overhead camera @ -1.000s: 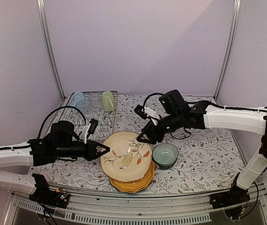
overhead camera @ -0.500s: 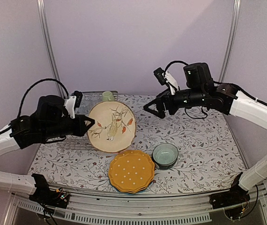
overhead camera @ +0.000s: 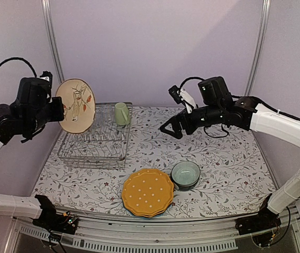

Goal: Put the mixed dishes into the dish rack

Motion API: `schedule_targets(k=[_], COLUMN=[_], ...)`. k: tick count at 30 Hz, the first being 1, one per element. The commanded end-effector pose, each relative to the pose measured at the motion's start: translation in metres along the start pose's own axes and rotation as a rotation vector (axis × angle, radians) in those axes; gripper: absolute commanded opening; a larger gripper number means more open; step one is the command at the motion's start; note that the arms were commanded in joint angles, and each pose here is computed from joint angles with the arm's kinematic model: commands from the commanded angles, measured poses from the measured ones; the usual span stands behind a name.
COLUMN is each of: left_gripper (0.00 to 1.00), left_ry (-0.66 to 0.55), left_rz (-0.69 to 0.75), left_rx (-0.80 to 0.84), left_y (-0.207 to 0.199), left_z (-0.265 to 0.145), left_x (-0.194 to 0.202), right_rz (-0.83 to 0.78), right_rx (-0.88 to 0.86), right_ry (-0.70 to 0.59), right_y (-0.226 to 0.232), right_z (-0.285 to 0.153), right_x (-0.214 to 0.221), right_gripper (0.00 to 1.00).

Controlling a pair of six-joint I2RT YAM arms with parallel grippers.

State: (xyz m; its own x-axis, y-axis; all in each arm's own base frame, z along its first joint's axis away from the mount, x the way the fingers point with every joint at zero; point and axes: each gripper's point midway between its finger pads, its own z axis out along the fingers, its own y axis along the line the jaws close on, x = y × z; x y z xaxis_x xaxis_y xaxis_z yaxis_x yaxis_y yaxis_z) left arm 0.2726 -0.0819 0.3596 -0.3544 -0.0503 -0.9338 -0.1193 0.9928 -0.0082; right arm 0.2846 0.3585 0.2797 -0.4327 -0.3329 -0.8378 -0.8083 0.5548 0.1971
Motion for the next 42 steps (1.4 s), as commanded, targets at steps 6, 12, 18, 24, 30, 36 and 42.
schedule_targets(k=[6, 12, 18, 24, 30, 36, 42], left_gripper=[0.0, 0.0, 0.0, 0.0, 0.0, 0.0, 0.0], left_ry=[-0.034, 0.053, 0.106, 0.13, 0.168, 0.203, 0.255], left_rz=[0.01, 0.017, 0.037, 0.045, 0.071, 0.092, 0.105], left_rx=[-0.303, -0.287, -0.321, -0.304, -0.318, -0.333, -0.323], left_y=[0.077, 0.091, 0.102, 0.102, 0.105, 0.105, 0.102], left_z=[0.018, 0.056, 0.081, 0.094, 0.107, 0.119, 0.13], left_x=[-0.029, -0.003, 0.016, 0.025, 0.037, 0.047, 0.066], right_rz=[0.018, 0.015, 0.024, 0.028, 0.026, 0.034, 0.036], right_rx=[-0.003, -0.007, -0.022, -0.022, -0.027, -0.021, -0.022], right_ry=[0.047, 0.057, 0.068, 0.075, 0.073, 0.079, 0.079], right_y=[-0.005, -0.007, -0.007, -0.008, -0.007, -0.011, -0.011], right_z=[0.011, 0.017, 0.023, 0.025, 0.025, 0.026, 0.023], right_x=[0.016, 0.019, 0.025, 0.029, 0.03, 0.037, 0.039], right_gripper=[0.99, 0.99, 0.99, 0.99, 0.99, 0.99, 0.99])
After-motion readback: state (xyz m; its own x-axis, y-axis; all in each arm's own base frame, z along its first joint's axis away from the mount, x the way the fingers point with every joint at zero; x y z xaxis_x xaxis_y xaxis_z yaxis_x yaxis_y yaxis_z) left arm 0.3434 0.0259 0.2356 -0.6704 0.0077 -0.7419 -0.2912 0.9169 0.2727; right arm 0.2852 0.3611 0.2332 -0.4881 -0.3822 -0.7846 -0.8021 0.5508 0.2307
